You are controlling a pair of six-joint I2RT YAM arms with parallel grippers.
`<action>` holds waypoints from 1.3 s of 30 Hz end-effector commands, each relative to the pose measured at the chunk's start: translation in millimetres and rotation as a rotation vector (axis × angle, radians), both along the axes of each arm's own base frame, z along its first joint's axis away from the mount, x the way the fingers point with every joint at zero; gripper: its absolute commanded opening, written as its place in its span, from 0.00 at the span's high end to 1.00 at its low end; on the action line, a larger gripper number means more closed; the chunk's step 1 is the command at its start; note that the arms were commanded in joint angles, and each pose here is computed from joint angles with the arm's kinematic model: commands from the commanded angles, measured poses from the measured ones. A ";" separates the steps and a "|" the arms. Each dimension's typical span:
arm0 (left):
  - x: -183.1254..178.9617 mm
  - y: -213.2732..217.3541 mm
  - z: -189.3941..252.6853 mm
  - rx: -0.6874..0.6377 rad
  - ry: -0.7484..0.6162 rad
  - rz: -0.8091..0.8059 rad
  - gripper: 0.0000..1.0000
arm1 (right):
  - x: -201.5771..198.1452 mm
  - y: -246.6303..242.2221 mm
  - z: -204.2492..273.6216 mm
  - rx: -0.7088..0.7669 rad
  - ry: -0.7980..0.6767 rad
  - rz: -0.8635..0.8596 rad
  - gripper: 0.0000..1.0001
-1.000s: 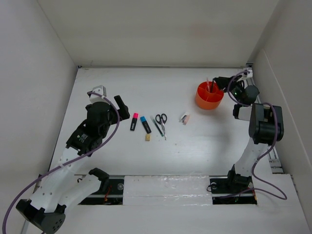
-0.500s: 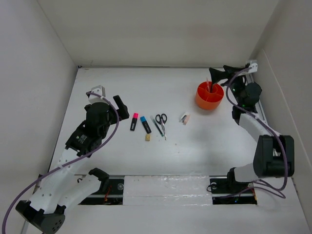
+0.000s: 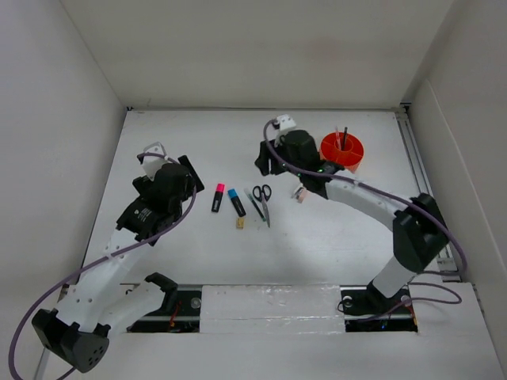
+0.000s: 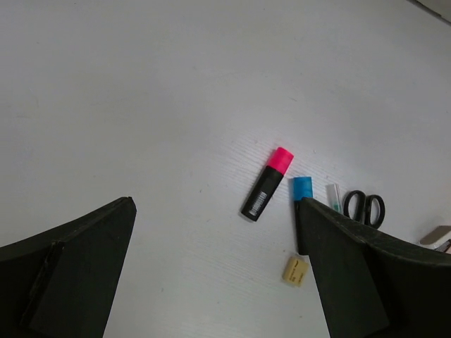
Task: Sort the stationery into containers
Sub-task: Pick up the pen from the center of the board.
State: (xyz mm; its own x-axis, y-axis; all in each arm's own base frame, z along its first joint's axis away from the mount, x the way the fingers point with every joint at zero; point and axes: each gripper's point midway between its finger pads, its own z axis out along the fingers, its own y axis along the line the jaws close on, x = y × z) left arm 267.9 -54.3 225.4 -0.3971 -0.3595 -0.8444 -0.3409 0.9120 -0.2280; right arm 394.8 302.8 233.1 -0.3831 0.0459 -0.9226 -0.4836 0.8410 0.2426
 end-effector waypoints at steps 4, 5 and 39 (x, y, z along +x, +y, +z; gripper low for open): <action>-3.9 13.7 29.9 -0.034 -0.085 0.077 0.00 | -38.0 57.2 -83.3 -0.200 0.206 0.202 0.42; -4.3 13.9 34.9 -0.046 -0.106 0.077 0.00 | -39.4 64.7 -104.3 -0.232 0.243 0.214 0.42; -5.4 2.2 40.6 -0.068 -0.132 -0.013 0.00 | -8.7 82.2 -198.1 -0.490 0.346 0.229 0.60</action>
State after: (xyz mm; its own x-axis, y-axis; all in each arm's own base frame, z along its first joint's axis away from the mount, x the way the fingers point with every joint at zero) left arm 259.1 -51.6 246.7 -0.3375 -0.3971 -0.8534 -0.3129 0.9024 -0.2962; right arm 383.6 381.9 31.4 -0.6164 -0.4611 -0.6383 -0.6188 0.7849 0.0305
